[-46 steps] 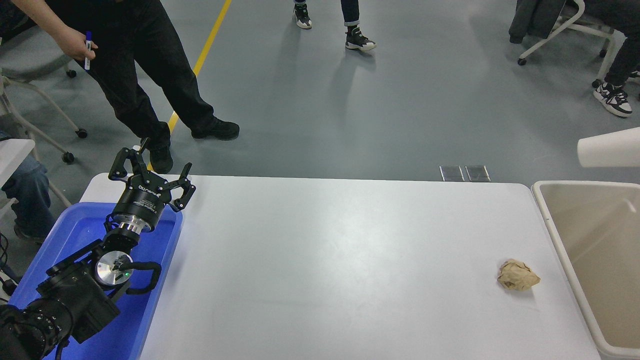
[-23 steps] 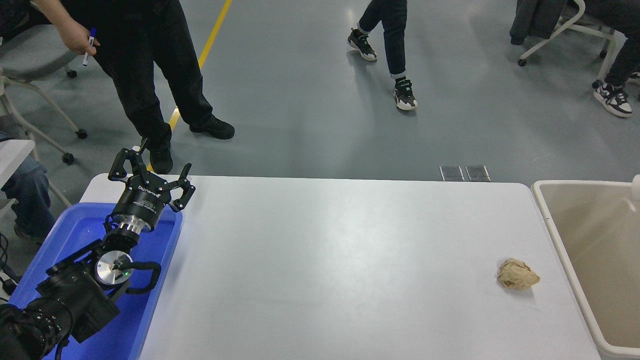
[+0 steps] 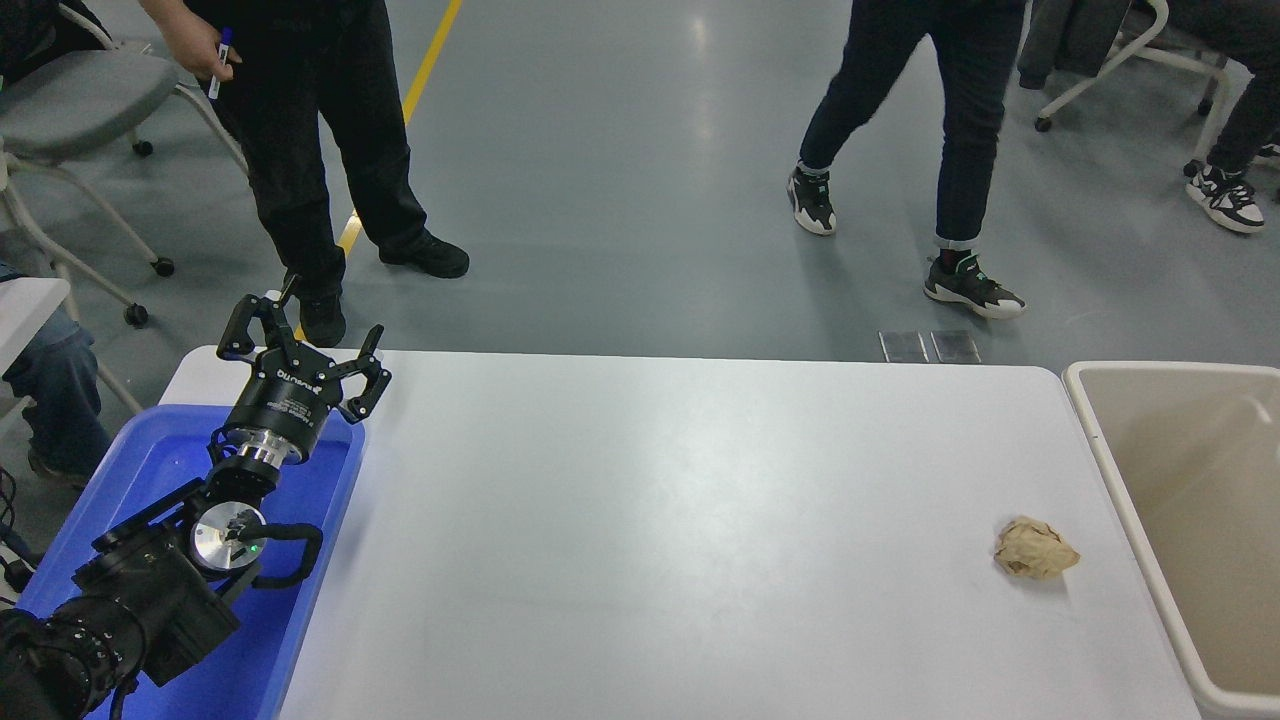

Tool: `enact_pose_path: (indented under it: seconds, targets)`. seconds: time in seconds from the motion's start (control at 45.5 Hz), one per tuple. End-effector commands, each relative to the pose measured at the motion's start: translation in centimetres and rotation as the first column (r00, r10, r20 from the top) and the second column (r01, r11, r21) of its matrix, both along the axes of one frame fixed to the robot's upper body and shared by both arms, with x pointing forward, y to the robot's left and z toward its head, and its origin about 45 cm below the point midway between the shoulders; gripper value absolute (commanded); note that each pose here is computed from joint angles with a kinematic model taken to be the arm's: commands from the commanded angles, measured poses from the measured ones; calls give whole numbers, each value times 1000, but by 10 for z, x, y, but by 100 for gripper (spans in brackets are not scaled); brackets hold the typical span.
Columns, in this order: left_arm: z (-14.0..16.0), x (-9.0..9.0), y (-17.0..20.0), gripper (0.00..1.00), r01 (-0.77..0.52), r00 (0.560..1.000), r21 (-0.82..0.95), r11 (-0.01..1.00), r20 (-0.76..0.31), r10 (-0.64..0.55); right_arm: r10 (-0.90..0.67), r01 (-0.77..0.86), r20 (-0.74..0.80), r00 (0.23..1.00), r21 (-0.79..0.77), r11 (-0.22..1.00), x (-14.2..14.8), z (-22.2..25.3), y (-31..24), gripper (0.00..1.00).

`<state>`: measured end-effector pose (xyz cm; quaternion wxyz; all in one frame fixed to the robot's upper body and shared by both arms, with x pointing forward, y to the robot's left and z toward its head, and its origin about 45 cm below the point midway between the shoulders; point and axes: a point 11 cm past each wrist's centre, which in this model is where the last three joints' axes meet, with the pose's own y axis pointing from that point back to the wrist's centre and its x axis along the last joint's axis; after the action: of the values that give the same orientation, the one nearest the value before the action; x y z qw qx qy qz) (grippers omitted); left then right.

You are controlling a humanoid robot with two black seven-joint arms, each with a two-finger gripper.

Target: Dispose of the paper cup in the dustbin

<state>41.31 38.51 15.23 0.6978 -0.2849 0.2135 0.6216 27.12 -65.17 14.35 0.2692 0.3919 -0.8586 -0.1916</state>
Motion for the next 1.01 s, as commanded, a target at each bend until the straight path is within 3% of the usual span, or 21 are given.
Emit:
enact_pose_path:
  seconds: [0.0, 0.637, 0.923, 0.989]
  targets:
    - [0, 0, 0, 100, 0, 1000, 0, 1000, 0, 0, -146, 151, -48, 988, 113, 982, -5, -36, 24, 0]
    - [0, 0, 0, 100, 0, 1000, 0, 1000, 0, 0, -183, 193, -82, 980, 138, 971, -7, -57, 42, 0]
    - [0, 0, 0, 100, 0, 1000, 0, 1000, 0, 0, -170, 182, -88, 981, 151, 972, -4, -65, 52, 15]
    - [0, 0, 0, 100, 0, 1000, 0, 1000, 0, 0, -169, 181, -88, 982, 154, 971, -3, -65, 53, 28]
